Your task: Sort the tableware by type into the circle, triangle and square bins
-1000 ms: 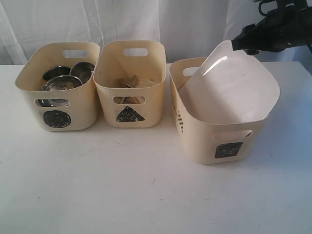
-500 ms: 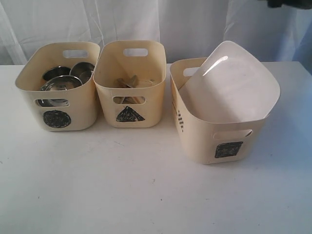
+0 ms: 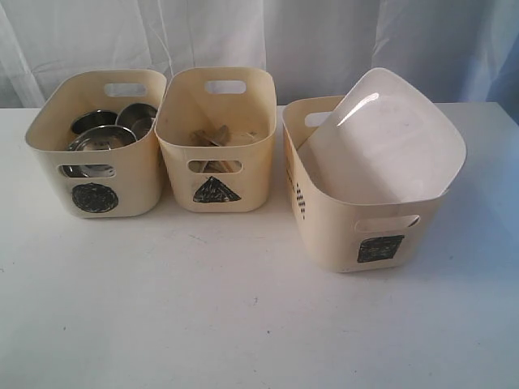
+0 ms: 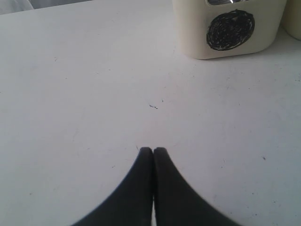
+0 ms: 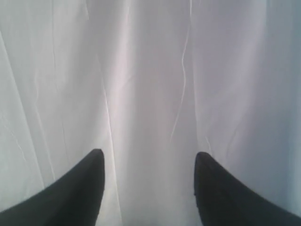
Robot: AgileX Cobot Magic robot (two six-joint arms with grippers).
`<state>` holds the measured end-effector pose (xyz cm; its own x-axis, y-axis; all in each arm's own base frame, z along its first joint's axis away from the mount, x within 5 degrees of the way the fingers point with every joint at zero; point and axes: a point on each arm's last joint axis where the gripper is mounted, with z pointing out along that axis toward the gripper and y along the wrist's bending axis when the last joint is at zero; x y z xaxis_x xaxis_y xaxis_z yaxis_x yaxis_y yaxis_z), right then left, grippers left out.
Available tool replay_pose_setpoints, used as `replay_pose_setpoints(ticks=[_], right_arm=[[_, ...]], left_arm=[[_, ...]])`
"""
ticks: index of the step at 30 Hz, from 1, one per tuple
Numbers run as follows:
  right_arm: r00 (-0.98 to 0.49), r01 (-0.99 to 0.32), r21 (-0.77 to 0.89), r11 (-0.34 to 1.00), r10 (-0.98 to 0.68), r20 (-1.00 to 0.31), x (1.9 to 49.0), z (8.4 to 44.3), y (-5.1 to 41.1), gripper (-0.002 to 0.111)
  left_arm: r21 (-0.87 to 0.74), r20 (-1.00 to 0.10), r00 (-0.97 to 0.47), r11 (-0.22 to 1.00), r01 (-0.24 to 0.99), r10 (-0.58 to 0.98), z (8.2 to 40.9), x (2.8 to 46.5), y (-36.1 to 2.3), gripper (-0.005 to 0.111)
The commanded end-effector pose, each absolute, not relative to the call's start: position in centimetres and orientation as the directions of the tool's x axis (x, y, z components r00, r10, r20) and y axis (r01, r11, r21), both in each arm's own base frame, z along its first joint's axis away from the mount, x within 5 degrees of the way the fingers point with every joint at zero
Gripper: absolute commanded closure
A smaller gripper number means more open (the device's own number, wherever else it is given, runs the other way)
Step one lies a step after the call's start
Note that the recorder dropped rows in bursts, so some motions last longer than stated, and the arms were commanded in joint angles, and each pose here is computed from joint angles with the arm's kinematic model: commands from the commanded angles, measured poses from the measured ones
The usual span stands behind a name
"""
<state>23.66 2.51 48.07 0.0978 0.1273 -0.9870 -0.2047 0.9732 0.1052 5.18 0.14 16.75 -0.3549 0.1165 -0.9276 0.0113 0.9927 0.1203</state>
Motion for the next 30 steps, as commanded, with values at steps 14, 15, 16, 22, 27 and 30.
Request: replay_pose_setpoints(ticks=[14, 15, 16, 22, 27, 30], right_arm=[[0.350, -0.343, -0.032, 0.939, 0.096, -0.932, 8.1, 53.3, 3.0, 0.089], [0.339, -0.354, -0.055, 0.934, 0.073, -0.938, 7.8, 53.1, 3.2, 0.092], [0.322, -0.371, -0.067, 0.926, 0.061, -0.945, 7.4, 52.9, 3.4, 0.096], [0.194, -0.395, -0.076, 0.916, 0.002, -0.981, 5.1, 51.5, 3.5, 0.108], [0.137, -0.371, -0.078, 0.925, -0.029, -0.990, 2.0, 50.5, 3.1, 0.108], [0.166, -0.346, -0.074, 0.935, -0.017, -0.986, -0.7, 49.9, 2.8, 0.108]], left_arm=[[0.114, -0.929, -0.354, 0.993, 0.016, 0.112, 16.6, 5.2, 0.1, 0.107], [0.114, -0.929, -0.354, 0.993, 0.016, 0.112, 16.6, 5.2, 0.1, 0.107], [0.114, -0.929, -0.354, 0.993, 0.016, 0.112, 16.6, 5.2, 0.1, 0.107], [0.114, -0.929, -0.354, 0.993, 0.016, 0.112, 16.6, 5.2, 0.1, 0.107], [0.114, -0.929, -0.354, 0.993, 0.016, 0.112, 16.6, 5.2, 0.1, 0.107], [0.114, -0.929, -0.354, 0.993, 0.016, 0.112, 16.6, 5.2, 0.1, 0.107]])
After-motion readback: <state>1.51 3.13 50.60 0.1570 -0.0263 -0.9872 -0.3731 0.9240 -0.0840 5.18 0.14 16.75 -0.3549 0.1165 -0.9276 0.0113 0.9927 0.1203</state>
